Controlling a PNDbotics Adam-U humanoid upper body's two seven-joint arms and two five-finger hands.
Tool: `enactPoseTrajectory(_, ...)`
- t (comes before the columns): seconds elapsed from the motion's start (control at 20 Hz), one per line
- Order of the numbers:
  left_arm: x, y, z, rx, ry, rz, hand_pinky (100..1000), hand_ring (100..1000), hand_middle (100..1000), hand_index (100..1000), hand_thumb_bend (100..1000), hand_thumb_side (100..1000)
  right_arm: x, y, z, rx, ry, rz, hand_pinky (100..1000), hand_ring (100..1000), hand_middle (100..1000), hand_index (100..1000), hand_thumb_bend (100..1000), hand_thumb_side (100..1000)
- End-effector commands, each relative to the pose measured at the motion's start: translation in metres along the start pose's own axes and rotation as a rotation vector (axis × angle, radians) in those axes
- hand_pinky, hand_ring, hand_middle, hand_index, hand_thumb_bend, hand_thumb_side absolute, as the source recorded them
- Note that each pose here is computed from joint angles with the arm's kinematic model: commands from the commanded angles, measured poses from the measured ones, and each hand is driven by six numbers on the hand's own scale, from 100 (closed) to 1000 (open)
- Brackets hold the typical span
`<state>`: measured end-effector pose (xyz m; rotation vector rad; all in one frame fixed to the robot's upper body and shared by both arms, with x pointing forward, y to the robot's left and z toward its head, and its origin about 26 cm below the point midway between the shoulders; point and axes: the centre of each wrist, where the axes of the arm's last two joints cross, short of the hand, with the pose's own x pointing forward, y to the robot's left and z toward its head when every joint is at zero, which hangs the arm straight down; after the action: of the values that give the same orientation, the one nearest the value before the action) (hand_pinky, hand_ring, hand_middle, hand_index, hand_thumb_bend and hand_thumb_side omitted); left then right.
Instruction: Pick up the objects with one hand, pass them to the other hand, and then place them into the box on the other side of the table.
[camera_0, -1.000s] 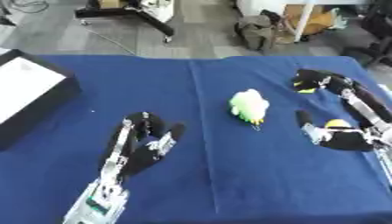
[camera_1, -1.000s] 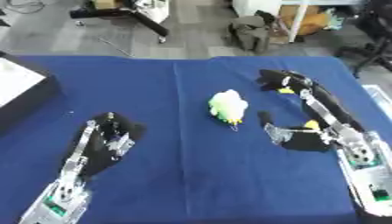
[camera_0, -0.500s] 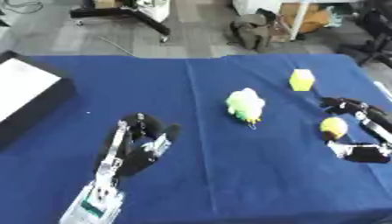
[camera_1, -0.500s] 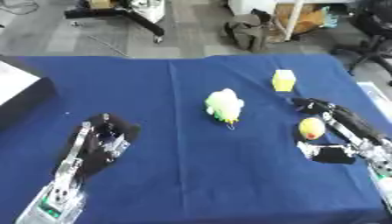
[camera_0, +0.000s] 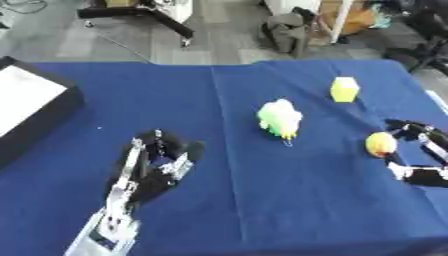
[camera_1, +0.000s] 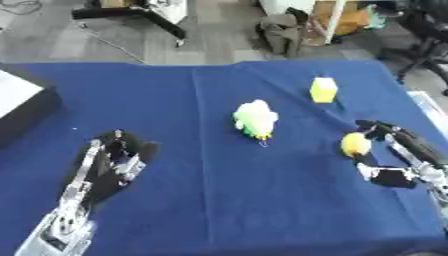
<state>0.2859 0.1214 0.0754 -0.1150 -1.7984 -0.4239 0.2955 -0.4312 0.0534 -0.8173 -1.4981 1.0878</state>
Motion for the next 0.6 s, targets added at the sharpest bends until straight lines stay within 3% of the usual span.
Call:
enactPoseTrajectory(0.05, 0.009, 0.002, -0.002, -0.008, -0.037, -0.012, 561, 422, 424, 501, 633, 505, -0.012, -0.017, -0.001, -0.038, 0.041, 0.048, 769, 776, 810, 953, 100, 200)
enactPoseTrajectory(0.6, 0.017, 0.002, -0.006, -0.031, -0.064, -0.026, 562, 421, 424, 502, 631, 506, -0.035, -0.027, -0.007, -0.081, 0.127, 0.054, 766, 771, 801, 951, 100, 201)
